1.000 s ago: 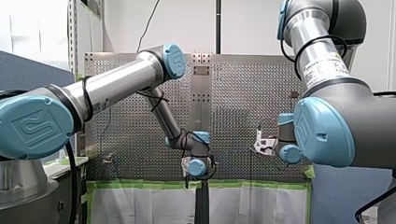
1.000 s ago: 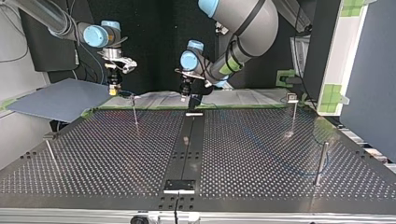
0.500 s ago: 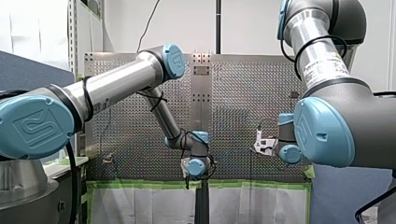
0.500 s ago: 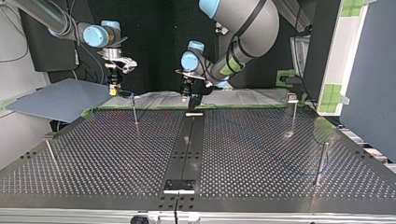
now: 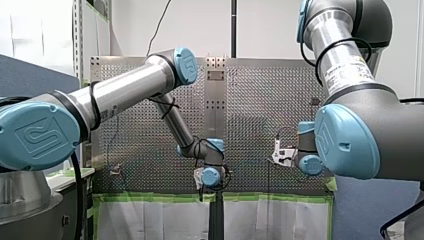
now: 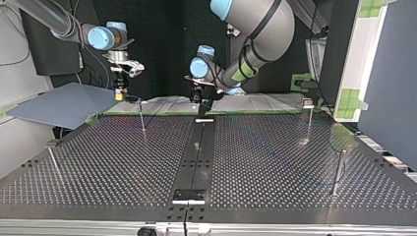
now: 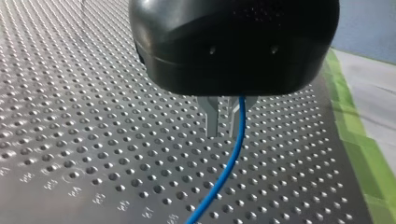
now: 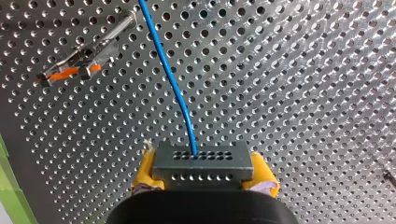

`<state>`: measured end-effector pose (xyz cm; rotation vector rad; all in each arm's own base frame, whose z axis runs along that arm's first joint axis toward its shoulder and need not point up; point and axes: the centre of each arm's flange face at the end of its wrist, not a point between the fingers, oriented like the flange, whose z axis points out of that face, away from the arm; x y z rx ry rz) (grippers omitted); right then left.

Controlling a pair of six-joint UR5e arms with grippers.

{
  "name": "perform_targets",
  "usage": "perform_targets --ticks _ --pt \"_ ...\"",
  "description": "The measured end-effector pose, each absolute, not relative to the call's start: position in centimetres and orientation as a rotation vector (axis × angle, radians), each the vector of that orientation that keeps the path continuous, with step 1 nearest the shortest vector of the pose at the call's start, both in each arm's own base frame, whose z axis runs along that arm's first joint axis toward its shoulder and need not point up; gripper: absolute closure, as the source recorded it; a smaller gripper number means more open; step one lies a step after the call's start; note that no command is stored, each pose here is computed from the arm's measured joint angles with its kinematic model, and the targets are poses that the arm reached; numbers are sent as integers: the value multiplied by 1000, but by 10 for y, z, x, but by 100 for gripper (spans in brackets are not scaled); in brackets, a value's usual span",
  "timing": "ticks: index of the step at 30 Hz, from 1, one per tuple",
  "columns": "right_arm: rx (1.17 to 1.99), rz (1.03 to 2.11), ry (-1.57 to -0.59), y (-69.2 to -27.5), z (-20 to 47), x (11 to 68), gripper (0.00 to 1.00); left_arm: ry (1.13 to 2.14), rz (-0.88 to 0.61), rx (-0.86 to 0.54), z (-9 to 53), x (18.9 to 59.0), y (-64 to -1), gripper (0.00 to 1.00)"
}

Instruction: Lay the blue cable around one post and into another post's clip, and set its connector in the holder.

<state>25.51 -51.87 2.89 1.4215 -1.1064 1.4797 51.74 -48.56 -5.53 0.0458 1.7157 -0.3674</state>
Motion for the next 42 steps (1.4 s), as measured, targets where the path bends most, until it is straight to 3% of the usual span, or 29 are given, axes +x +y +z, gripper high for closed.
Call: perform_targets --ticks 9,29,37,42 --pt "1419 1481 -1104 -519 29 255 100 1750 -352 51 -58 516 -482 97" --pt "1418 1482 -1103 -519 29 255 100 1751 -354 53 -58 516 -482 100" --pt "1419 1482 -1104 -519 29 255 100 1750 -354 53 -57 517 -482 100" --pt "1419 1482 -1104 -519 29 255 100 1750 -353 52 -57 517 -482 89"
